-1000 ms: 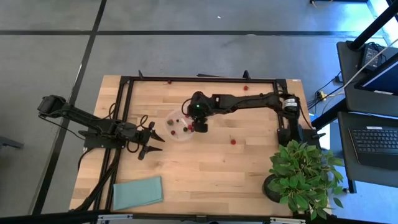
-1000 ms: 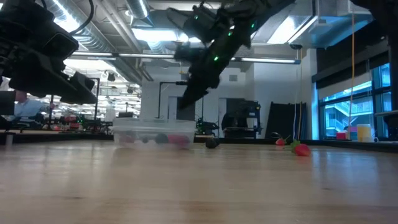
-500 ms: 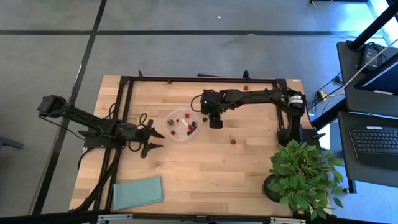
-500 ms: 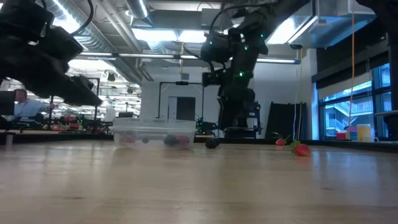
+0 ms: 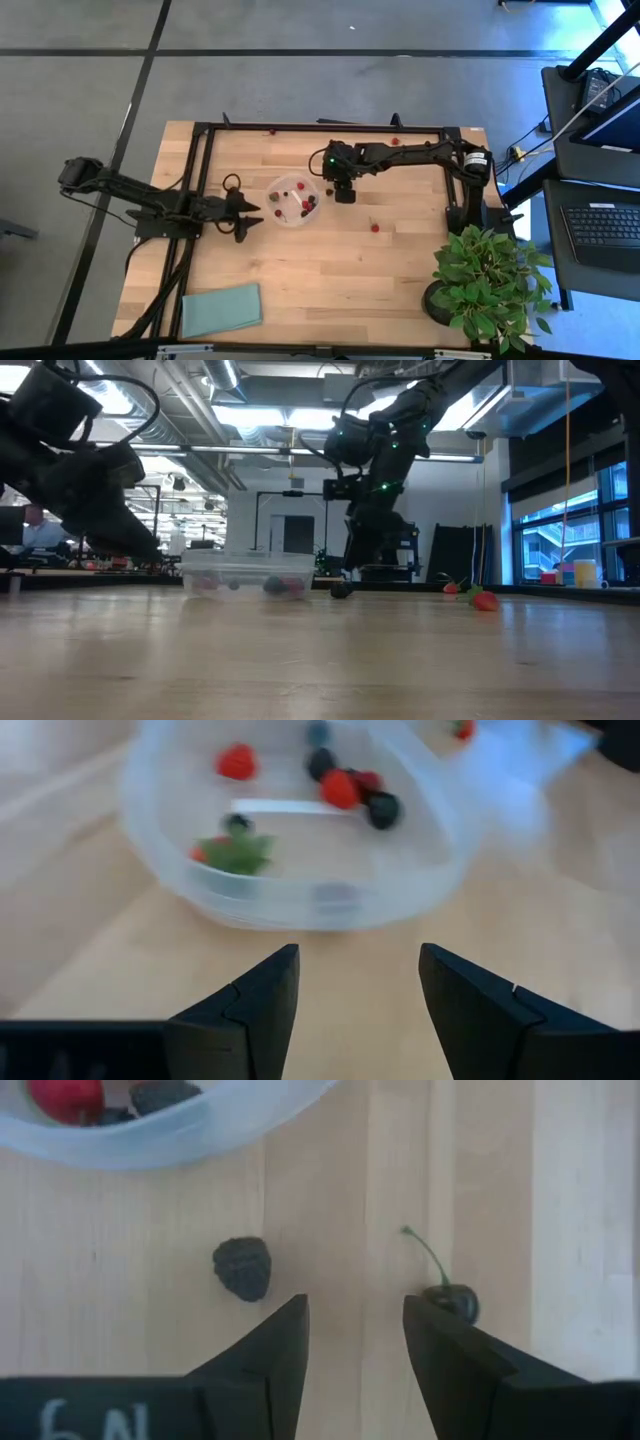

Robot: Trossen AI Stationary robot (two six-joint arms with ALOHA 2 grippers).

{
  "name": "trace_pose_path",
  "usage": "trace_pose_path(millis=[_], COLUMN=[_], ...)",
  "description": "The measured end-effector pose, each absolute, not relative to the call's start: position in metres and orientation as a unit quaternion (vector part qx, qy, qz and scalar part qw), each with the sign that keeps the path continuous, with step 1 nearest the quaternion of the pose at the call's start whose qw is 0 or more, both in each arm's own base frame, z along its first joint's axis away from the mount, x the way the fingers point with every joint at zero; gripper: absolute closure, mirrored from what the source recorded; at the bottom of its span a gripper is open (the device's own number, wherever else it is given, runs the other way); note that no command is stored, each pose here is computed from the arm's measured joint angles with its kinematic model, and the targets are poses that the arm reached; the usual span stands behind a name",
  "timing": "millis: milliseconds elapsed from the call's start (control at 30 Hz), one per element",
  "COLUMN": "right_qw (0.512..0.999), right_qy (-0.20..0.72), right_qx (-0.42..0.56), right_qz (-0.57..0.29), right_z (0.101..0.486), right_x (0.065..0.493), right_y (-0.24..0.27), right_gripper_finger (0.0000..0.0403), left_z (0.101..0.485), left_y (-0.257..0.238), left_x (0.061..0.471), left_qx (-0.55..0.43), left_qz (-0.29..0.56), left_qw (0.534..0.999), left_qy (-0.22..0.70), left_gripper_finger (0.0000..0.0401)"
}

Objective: Pick and placing Produce into tupperware
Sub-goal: Adjust the transparent container

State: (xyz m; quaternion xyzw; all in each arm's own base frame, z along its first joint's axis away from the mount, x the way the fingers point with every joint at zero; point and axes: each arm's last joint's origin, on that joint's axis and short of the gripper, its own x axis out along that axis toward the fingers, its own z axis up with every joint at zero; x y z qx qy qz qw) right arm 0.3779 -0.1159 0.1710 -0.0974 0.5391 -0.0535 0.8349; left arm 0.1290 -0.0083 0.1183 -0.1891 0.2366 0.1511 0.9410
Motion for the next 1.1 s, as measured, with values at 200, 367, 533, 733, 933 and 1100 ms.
trace_pose_path(millis=[200,367,533,733,933,1100], right_qw=[0.841,0.835,0.833,0.833,0.833,0.833], right_qy=[0.529,0.537,0.542,0.542,0.542,0.542], right_qx=[-0.103,-0.105,-0.104,-0.104,-0.104,-0.104], right_qz=[-0.054,-0.050,-0.048,-0.048,-0.048,-0.048], right_z=[0.172,0.171,0.171,0.171,0.171,0.170], right_x=[0.380,0.378,0.377,0.377,0.377,0.378], right_y=[-0.116,-0.116,-0.116,-0.116,-0.116,-0.116], right_gripper_finger=[0.0237,0.0238,0.0237,0.0238,0.0238,0.0237], left_z=[0.118,0.116,0.111,0.109,0.106,0.109], left_y=[0.002,0.011,0.017,0.023,0.028,0.037], left_x=[0.129,0.129,0.129,0.132,0.133,0.138], left_qx=[-0.196,-0.202,-0.221,-0.227,-0.229,-0.211], left_qz=[0.194,0.227,0.242,0.257,0.276,0.285], left_qw=[0.933,0.923,0.911,0.907,0.899,0.908], left_qy=[0.230,0.234,0.252,0.245,0.251,0.222], left_gripper_finger=[0.0202,0.0202,0.0202,0.0202,0.0202,0.0202])
